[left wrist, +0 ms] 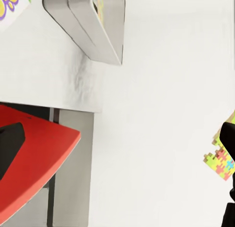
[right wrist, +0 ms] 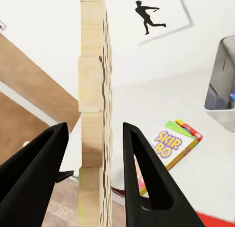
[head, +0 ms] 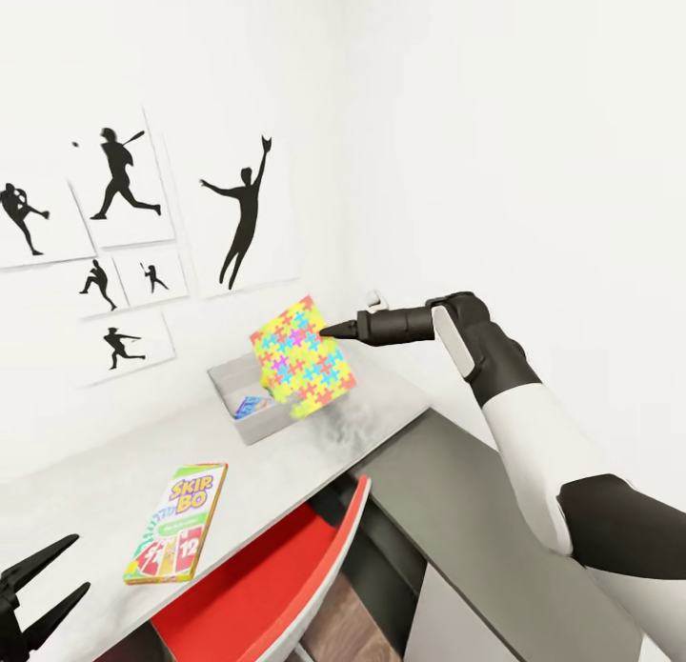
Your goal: Put all the toys in the child's room - the three board games (two on the bed and one on the table), the two jigsaw puzzles on the table, and the tennis ball on the table - inside the toy box on the table in the child's room.
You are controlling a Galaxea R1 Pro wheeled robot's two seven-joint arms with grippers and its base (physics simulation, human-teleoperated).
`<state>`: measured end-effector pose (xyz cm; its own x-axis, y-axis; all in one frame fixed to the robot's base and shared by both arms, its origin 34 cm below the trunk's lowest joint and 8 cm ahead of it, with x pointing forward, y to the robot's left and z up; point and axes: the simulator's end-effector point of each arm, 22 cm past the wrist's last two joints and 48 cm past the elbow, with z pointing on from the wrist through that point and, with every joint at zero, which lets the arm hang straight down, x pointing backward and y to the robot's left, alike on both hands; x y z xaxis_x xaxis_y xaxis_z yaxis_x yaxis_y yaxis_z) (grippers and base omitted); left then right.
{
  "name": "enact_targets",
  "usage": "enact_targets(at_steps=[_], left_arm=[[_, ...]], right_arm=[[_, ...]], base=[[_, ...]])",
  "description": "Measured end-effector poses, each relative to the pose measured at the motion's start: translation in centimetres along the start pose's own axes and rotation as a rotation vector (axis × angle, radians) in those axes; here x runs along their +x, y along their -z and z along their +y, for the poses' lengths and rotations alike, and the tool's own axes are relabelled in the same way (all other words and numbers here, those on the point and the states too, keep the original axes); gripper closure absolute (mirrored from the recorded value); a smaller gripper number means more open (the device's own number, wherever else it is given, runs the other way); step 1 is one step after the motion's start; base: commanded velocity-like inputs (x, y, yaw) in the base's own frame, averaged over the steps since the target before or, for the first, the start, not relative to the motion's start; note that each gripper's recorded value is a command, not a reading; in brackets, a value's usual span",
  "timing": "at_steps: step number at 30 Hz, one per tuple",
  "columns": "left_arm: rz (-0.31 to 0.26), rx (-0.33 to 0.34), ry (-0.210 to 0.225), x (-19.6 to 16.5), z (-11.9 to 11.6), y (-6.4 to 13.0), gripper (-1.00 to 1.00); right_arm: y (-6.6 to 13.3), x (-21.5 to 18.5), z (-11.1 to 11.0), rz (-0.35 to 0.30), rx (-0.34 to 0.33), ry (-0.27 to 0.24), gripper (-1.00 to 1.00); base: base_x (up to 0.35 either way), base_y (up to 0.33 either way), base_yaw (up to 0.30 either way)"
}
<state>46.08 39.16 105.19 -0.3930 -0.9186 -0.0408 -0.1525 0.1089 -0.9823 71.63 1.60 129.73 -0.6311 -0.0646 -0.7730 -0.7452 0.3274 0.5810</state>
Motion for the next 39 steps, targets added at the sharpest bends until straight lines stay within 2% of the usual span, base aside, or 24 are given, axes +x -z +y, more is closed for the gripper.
enact_targets(at_steps=[7,12,13,16,32,39], left_arm=[[-0.001,0.009,-0.004,0.0,-0.3,0.1,-1.00],[-0.012,-0.018,-0.022,-0.1,0.3,0.1,-1.00],[-0.014,-0.030,-0.026,-0.2,0.6,0.0,-1.00],[-0.021,-0.034,-0.026,-0.4,0.8,0.1,-1.00],[-0.024,-0.039,-0.022,-0.5,1.0,0.2,-1.00],[-0.024,-0.039,-0.021,-0.5,1.1,0.2,-1.00]], right_arm=[[0.4,0.0,0.2,-0.004,0.008,0.005,1.00],[-0.1,3.3,-1.2,0.010,0.003,-0.056,1.00],[-0.3,3.8,-2.1,0.019,0.033,-0.054,1.00],[-0.3,3.9,-2.6,0.021,0.058,-0.058,1.00],[-0.1,3.8,-3.4,0.014,0.086,-0.070,1.00],[0.0,3.2,-3.3,0.009,0.097,-0.055,1.00]], base=[[0.207,-0.003,0.111],[0.207,-0.144,0.008],[0.067,-0.052,0.001],[0.020,-0.015,0.085],[0.001,0.000,0.284],[0.000,0.000,0.296]])
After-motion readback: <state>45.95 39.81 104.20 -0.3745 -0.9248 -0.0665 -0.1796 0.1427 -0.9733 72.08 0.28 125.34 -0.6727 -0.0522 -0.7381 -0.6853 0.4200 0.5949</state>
